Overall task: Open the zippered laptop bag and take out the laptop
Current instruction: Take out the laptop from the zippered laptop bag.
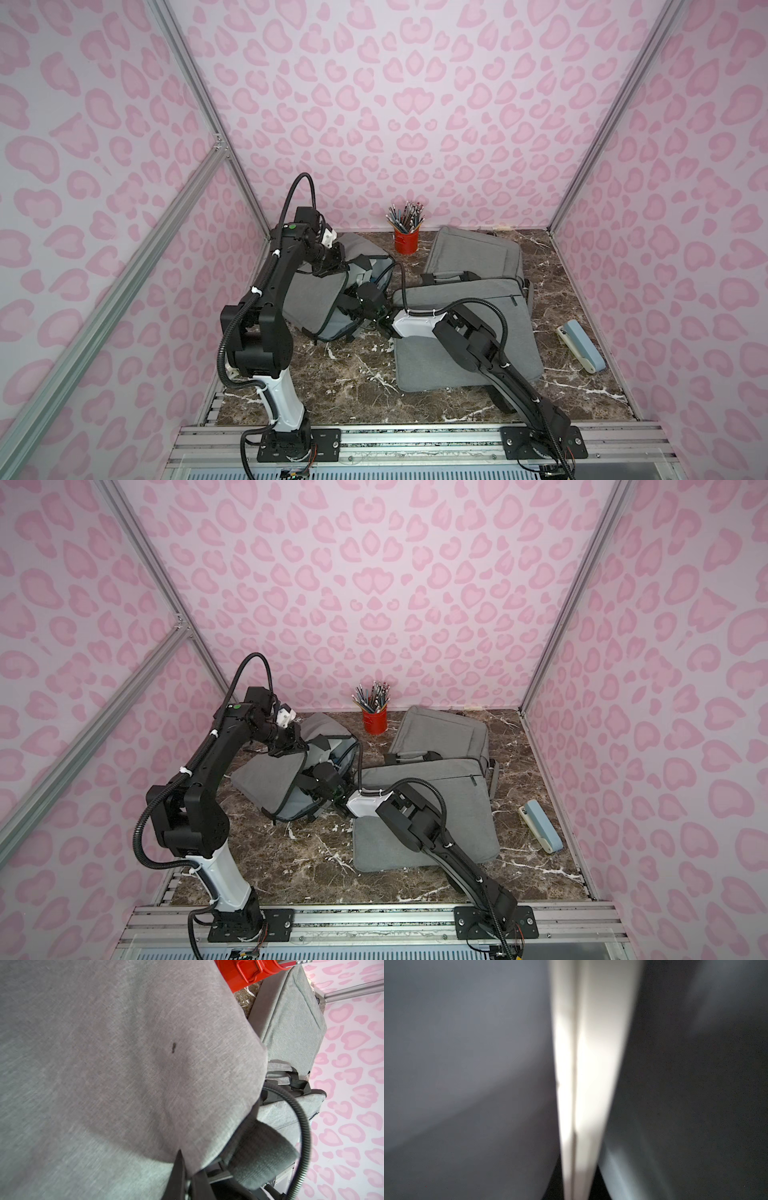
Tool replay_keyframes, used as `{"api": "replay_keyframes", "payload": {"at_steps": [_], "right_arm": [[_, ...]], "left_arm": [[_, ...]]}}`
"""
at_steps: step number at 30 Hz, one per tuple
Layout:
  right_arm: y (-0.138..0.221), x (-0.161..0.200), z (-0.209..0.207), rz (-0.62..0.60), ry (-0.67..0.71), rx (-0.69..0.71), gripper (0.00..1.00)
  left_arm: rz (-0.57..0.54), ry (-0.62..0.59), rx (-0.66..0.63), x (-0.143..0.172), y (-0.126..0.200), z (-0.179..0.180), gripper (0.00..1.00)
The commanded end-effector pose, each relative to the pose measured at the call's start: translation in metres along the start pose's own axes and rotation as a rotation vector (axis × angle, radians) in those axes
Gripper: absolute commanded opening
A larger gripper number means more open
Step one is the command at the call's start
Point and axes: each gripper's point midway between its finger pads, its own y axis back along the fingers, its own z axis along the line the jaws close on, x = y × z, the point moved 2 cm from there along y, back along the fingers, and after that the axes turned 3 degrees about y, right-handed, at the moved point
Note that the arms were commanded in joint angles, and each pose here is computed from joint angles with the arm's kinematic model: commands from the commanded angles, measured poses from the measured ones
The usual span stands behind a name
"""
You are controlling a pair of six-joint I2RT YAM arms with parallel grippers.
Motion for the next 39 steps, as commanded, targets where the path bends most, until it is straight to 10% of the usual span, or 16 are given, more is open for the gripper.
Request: {"api": "replay_keyframes", "payload": {"at_steps": [1, 39], "right_arm": [[0.010, -0.011, 0.032, -0.066, 0.103, -0.094, 0.00], [0.197, -0.005, 0.057, 0.009, 0.347, -0.057, 0.00]], "left_arm": [[0.014, -0.027, -0.004, 0.002, 0.001, 0.002, 0.02], [0.023, -0.029, -0.173, -0.032, -0.039, 0.043, 0.01]]}}
